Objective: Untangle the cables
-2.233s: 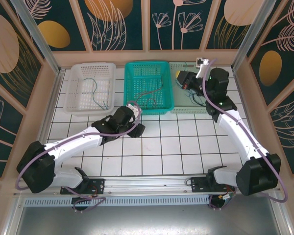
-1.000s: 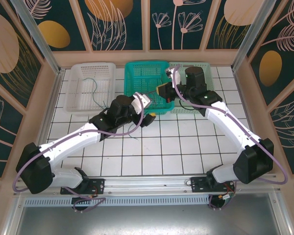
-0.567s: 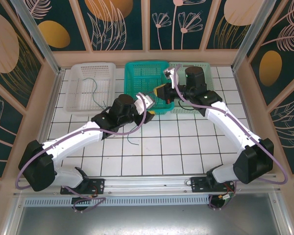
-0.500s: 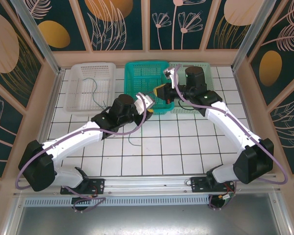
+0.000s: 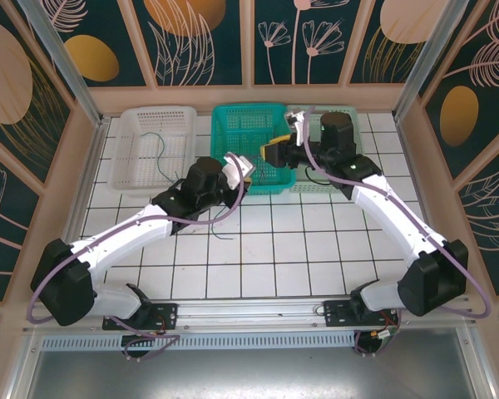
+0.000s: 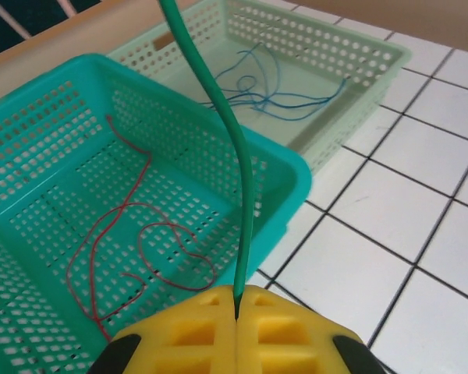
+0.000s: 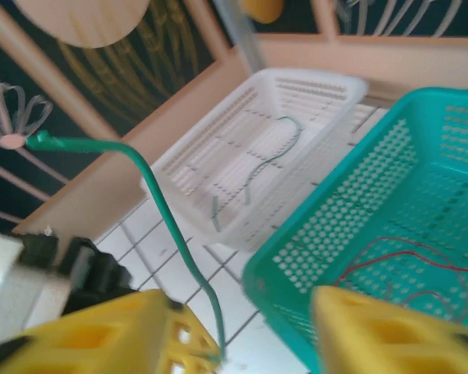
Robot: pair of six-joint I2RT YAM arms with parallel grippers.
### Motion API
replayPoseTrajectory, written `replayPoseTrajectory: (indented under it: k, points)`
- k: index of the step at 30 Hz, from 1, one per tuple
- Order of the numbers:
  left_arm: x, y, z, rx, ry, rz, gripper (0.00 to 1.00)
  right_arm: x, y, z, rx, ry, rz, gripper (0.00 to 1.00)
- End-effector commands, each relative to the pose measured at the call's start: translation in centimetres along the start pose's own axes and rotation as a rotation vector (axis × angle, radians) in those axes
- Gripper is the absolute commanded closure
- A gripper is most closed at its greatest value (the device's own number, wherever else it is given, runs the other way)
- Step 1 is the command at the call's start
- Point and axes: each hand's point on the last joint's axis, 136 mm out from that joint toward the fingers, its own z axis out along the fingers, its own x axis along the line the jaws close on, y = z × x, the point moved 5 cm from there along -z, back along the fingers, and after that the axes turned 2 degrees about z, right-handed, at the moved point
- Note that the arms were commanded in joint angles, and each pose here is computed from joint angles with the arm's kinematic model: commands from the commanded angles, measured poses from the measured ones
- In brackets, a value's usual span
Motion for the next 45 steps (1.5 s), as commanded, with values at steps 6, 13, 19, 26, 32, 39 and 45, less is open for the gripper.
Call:
replayPoseTrajectory:
  k: [6,13,19,26,32,39,45]
  points:
    - [9.5,1.4,-4.8,-0.054,0.386,-0.221,1.00,-4.1,1.1,-4.3,-0.207,-0.302,0.069,0.05]
    - [16.0,0.2,-5.3,0.027,0.567,-0.320,1.00,-5.9,-0.5,-4.2,-0.141,-0.370,0.108,0.04]
    - [22.1,-2.5,-4.4,0.153,0.636,-0.385,1.00,-7.3,-1.9,-5.6,-0.159,-0.466,0.098,0.05]
    - [27.5,-6.5,-3.1,0.355,0.694,-0.391,1.00,-8.6,-3.5,-7.1,-0.163,-0.518,0.112,0.05]
    - [29.9,-9.1,-1.4,0.404,0.713,-0.389,1.00,-9.6,-4.5,-7.7,-0.136,-0.550,0.134,0.04]
    - [31.9,-12.7,1.2,0.566,0.758,-0.363,1.00,-10.5,-6.4,-8.1,-0.119,-0.605,0.141,0.04]
    - [31.7,-14.8,2.4,0.593,0.751,-0.390,1.00,-11.0,-6.8,-9.0,-0.146,-0.663,0.120,0.03]
